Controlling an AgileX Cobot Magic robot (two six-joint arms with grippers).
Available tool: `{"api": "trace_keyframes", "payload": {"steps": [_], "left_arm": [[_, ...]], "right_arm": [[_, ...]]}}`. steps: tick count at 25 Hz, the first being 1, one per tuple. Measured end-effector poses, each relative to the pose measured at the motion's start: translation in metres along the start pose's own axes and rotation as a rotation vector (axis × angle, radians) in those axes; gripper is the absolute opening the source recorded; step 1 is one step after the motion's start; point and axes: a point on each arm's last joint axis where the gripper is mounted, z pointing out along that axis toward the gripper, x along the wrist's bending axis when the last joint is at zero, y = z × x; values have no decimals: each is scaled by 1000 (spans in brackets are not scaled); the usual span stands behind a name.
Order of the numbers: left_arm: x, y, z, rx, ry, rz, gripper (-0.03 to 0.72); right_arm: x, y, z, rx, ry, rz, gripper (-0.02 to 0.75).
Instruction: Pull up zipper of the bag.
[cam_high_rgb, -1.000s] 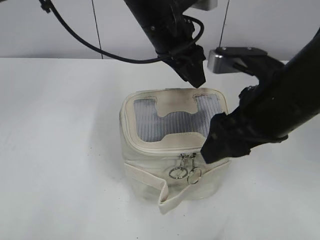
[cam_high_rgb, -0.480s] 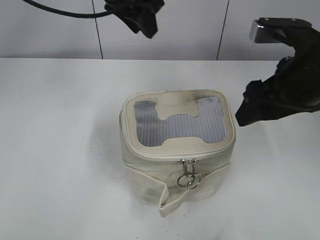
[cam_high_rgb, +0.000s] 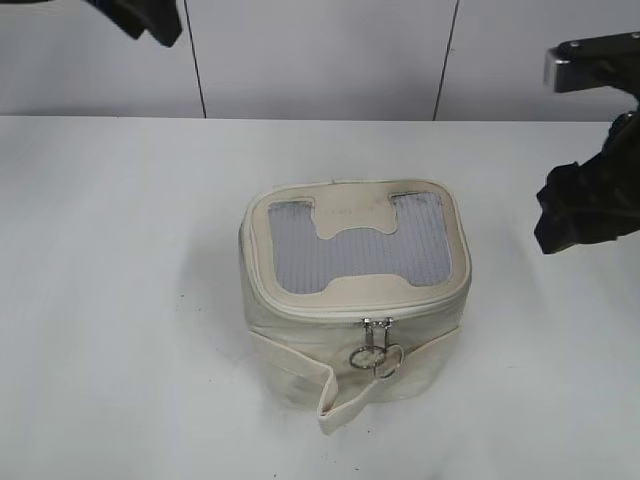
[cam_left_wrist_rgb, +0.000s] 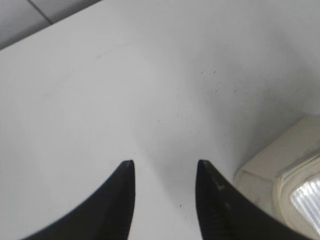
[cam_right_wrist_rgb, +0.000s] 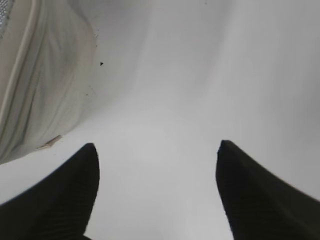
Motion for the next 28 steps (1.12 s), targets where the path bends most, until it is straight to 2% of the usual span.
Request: {"api": "trace_keyframes", "payload": {"steps": [3,8,12,17,21,26,28], "left_arm": [[12,-24,-9,49,35,-53,316],[21,-71,-36,99,114,-112,316],[19,-112,-61,112,149,-130,316],[8,-169,-85,98,155,-135,316],[-4,-214,-103,9,135,-143,316],[-21,-274,-129,-178,102,-158,316],[-25,-297,-129,-221,103,-158,316]], "right_arm": [[-9,-2,-13,-34,-36,21,566],[-32,-9,-36,-73,-89,94,566],[-41,-20,-56,-81,-129,111,566],[-40,-39,-81,-97,-135,119,566],[-38,-63,-97,-135,-136,124,566],[-35,-106,-108,-201,-136,126,566],[-34,-125,-110,-234,-136,126,566]]}}
